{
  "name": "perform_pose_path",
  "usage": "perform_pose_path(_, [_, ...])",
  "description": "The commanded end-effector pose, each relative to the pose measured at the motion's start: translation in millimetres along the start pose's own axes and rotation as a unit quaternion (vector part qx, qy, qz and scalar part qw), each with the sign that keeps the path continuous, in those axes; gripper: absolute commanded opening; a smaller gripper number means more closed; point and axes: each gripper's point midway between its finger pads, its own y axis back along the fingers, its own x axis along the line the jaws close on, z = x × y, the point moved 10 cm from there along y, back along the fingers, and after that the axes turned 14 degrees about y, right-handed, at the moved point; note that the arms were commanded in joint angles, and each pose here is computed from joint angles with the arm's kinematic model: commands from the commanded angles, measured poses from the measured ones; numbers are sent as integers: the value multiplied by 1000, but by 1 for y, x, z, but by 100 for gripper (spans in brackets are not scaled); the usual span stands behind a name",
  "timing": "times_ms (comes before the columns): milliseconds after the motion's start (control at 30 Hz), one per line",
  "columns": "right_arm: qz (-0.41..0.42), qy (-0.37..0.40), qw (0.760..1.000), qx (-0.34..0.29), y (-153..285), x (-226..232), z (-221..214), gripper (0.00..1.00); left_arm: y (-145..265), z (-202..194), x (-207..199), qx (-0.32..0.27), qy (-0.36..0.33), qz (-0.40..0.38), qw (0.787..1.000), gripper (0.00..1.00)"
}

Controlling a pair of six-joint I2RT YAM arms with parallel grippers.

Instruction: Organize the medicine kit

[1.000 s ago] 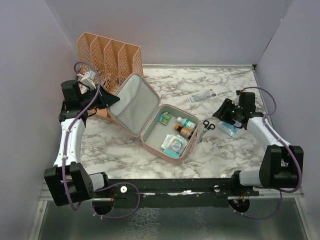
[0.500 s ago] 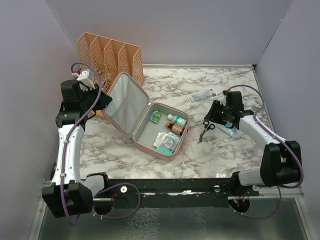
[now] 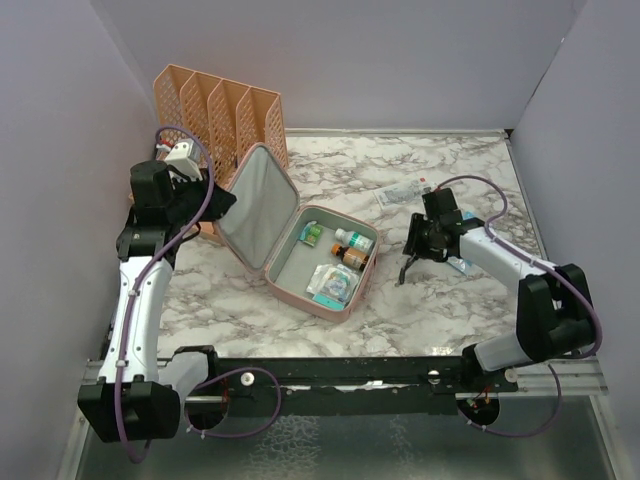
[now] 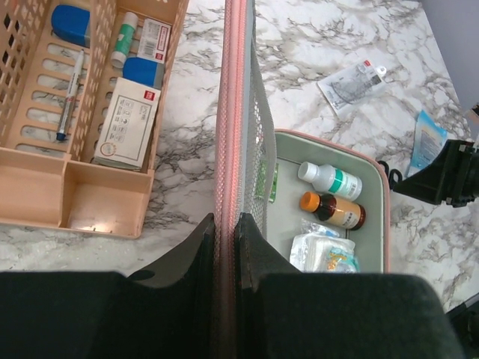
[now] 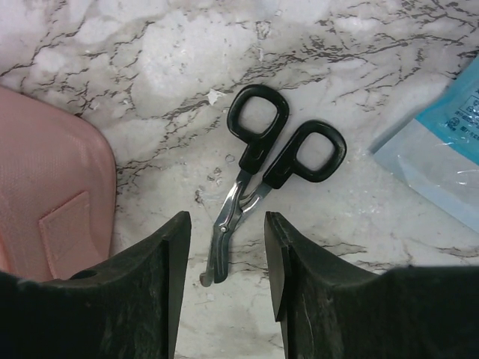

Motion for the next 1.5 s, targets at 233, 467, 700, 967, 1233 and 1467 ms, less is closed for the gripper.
perform_pose_path(233, [-159,-12,987,-19,-9,-17,18,43,-4,-17,-17,63,-13,-74,995,0])
perform_pose_path(467, [-265,-43,962,-48,-17,-45,47,44,-7,-23,-21,75,-14,-95,993,0])
perform_pose_path(700, [-327,-78,942,-18,-39,-72,58,44,-11,-27,-22,79,-14,-93,992,0])
perform_pose_path(967, [-327,-76,942,24,-66,-84,49,41,-14,-30,-21,87,-10,-92,992,0])
perform_pose_path(1233, [-270,-109,956,25,-72,-80,32,31,-15,-28,-26,94,-5,-106,990,0])
perform_pose_path(1467, [-225,-130,966,5,-63,-76,28,1,-17,-28,-32,105,11,-134,985,0])
